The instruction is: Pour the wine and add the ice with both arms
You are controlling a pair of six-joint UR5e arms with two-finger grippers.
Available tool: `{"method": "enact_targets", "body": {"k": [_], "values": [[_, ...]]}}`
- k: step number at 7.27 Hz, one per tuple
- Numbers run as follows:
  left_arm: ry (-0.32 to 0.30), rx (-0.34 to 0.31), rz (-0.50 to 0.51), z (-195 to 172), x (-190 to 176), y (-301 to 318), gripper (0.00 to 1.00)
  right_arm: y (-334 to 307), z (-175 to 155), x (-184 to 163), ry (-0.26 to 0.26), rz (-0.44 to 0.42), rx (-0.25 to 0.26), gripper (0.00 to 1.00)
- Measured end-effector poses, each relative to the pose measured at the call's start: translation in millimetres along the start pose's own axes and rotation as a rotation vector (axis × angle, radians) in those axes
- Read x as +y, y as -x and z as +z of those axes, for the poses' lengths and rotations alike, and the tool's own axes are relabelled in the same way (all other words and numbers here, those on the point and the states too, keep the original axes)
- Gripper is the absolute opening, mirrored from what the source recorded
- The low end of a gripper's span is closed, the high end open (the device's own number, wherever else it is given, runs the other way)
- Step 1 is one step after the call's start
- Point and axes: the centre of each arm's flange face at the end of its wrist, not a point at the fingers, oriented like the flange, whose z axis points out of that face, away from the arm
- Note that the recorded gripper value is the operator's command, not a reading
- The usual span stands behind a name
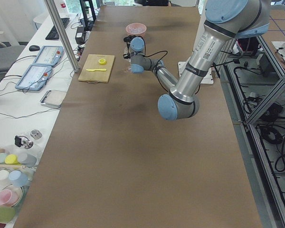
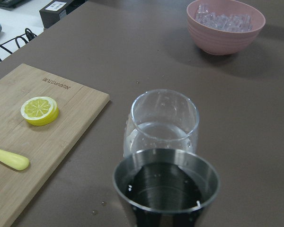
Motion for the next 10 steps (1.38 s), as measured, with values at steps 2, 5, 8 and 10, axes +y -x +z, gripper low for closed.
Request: {"method": "enact_targets", "body": {"k": [2,5,8,10], "values": [[0.037,-0.013,-0.016,3.7,-17.7,-3.2,0.00,-0.3,-0.2,0.1,0.000,0.001,0.000,1.00],[0.118,-0.035,-0.023,-3.5,-43.2,-14.2,0.00,-1.1,-0.1,0.4,0.000,0.003,0.000,1.00],[0.186,-0.060,0.003,-0.1,-55.9,-16.2,0.00,-1.9,0.6,0.5,0.001,0.005,0.000,1.00],[0.229,-0.103,0.019,6.6,-66.2,-19.4,0.00,-2.9,1.8,-0.1,0.003,0.006,0.000,1.00]]}}
